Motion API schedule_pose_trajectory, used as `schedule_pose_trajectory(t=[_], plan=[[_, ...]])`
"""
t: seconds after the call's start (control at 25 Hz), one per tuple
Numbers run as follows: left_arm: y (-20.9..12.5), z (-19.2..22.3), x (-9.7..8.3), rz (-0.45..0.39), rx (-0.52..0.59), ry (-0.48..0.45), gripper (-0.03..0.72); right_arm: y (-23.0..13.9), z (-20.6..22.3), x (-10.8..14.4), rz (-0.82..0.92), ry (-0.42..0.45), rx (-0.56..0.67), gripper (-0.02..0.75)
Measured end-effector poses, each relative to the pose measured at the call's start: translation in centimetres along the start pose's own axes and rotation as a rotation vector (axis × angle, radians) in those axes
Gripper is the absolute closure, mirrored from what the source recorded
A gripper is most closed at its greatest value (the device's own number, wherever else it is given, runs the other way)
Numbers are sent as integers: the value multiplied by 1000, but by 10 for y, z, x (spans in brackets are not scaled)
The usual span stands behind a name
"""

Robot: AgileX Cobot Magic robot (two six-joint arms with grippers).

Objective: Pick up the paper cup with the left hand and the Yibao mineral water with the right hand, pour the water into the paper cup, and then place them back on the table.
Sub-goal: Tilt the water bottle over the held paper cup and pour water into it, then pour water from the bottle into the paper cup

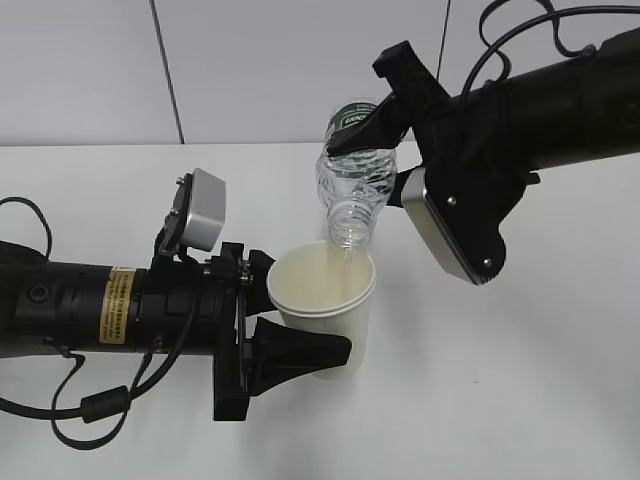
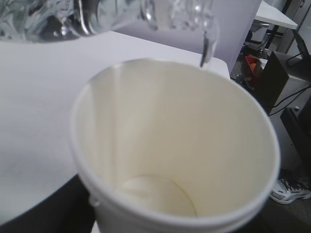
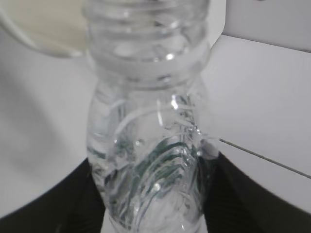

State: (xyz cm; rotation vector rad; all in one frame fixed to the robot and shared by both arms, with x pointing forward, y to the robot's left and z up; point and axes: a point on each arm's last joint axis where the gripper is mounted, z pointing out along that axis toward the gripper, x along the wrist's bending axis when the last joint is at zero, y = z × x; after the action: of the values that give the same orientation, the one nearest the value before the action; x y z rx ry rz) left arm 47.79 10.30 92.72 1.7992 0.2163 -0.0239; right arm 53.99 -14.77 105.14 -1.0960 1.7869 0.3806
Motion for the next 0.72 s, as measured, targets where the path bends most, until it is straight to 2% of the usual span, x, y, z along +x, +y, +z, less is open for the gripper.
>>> schedule_pose_trajectory(t=[0.72], plan=[[0, 0, 0, -3, 0, 1, 253, 0, 2, 2, 2, 7, -4, 310]])
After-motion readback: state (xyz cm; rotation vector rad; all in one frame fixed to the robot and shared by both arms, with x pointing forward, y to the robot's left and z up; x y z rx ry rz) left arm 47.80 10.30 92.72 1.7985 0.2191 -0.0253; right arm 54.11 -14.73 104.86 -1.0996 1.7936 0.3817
